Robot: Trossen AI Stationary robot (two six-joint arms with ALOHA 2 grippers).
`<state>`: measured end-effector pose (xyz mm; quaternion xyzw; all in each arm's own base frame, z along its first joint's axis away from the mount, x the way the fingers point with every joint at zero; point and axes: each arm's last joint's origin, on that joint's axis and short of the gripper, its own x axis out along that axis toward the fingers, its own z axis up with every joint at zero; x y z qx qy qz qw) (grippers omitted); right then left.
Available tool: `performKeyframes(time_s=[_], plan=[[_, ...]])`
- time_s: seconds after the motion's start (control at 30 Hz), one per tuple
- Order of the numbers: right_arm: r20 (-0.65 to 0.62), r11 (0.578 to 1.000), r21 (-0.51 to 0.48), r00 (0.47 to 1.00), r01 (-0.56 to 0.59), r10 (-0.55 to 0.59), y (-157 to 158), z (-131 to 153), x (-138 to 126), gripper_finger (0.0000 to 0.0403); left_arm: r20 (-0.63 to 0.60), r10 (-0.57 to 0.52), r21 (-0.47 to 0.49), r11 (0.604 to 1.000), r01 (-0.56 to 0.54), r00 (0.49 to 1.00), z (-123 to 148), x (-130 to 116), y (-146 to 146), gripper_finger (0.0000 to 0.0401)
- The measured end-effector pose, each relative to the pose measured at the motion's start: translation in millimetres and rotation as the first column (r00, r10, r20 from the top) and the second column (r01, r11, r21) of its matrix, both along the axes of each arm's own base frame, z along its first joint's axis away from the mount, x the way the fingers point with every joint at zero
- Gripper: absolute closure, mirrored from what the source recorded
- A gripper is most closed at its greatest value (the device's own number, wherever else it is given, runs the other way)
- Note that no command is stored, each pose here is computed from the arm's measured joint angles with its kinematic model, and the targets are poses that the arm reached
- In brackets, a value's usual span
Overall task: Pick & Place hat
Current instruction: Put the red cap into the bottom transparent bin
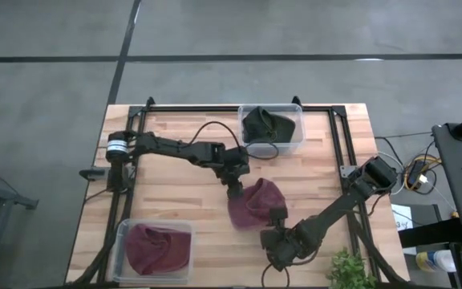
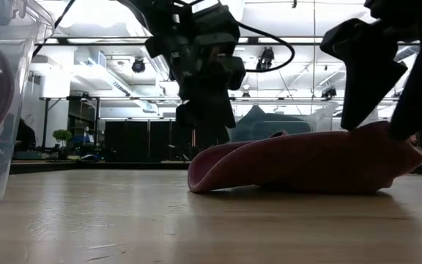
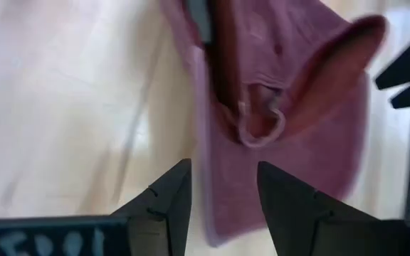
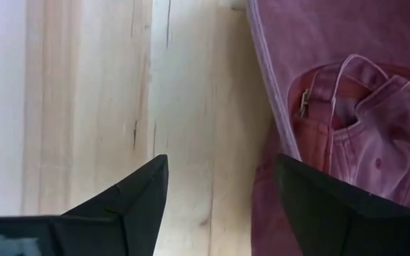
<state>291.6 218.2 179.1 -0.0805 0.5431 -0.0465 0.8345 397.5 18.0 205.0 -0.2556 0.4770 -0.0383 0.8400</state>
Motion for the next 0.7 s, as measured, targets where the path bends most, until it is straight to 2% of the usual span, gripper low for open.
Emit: performKeyframes(time_s=[0.23, 0.53, 0.63, 0.7], plan=[[0.003, 1.000, 0.002, 1.000, -0.004, 0.004, 1, -1, -1, 0.0157, -0.006, 0.022, 0.048, 0.999, -0.022, 1.000, -6, 2, 1, 0.0250], [0.008, 1.000, 0.005, 1.000, -0.004, 0.004, 1, -1, -1, 0.0156, -0.035, 0.025, 0.029, 0.999, -0.024, 0.999, -20, 7, 2, 0.0254], [0.008, 1.000, 0.006, 1.000, -0.004, 0.004, 1, -1, -1, 0.0159, -0.019, 0.026, 0.030, 0.999, -0.026, 0.999, -19, 8, 2, 0.0280], [0.009, 1.000, 0.007, 1.000, -0.001, 0.001, 1, -1, -1, 0.0161, -0.009, 0.037, 0.024, 0.999, -0.036, 0.999, -18, 9, 3, 0.0319]])
